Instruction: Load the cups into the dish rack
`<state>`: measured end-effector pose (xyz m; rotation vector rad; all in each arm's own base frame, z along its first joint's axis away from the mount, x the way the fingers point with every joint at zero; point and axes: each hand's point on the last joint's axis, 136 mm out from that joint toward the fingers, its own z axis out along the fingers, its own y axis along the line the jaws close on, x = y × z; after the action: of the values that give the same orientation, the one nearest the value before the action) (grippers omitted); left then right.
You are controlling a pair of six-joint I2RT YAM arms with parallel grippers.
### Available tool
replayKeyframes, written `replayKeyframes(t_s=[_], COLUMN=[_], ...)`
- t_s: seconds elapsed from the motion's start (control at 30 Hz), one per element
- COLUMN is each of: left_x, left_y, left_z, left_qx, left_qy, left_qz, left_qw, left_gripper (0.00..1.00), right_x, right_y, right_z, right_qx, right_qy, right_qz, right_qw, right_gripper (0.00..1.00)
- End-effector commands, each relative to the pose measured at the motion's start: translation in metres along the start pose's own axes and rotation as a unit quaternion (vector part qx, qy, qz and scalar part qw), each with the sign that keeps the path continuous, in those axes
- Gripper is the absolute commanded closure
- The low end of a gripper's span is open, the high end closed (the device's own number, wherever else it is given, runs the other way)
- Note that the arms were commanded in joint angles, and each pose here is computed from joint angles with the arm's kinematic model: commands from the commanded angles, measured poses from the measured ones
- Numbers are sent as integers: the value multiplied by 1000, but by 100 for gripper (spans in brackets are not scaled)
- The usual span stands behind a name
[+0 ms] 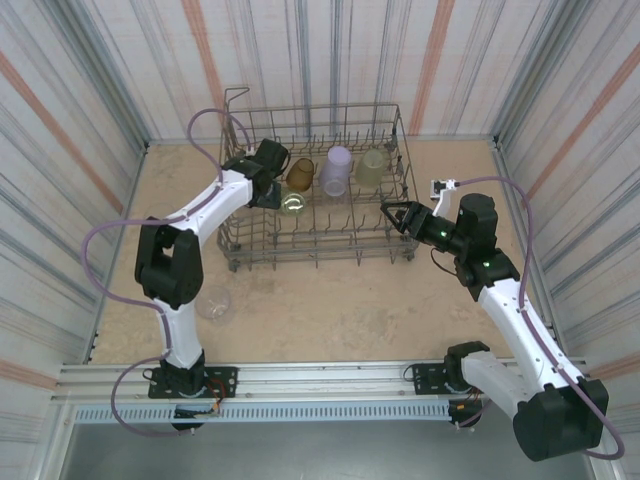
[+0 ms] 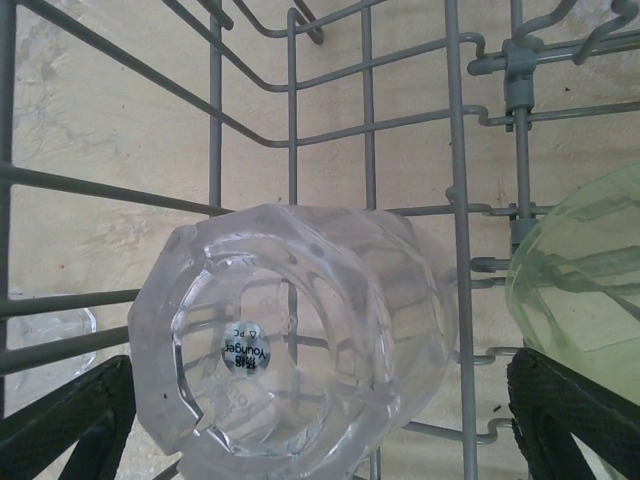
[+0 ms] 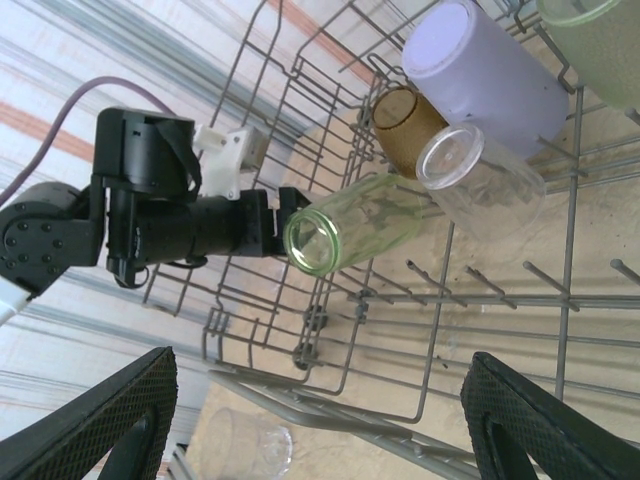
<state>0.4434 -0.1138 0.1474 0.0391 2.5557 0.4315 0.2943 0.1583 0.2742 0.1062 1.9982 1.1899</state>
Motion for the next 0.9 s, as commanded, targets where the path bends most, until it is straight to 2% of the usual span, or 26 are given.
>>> replayKeyframes(t_s=[0.0, 0.5, 0.87], left_x=[-11, -50, -73], left_y=[26, 50, 56], left_z=[-30, -76, -125], left_qx=[-13, -26, 19], left_qy=[-28, -93, -147], left_qz=[-32, -53, -80], left_qw=[999, 994, 986], left_gripper=[1, 1, 1], right_x=[-5, -7, -7], right_y=[4, 9, 13], right_z=[-6, -6, -2], right_qx=[-1, -2, 2], right_qy=[-10, -7, 2], right_qz=[3, 8, -2], right_qw=[1000, 1000, 1000], right_gripper=[22, 22, 22])
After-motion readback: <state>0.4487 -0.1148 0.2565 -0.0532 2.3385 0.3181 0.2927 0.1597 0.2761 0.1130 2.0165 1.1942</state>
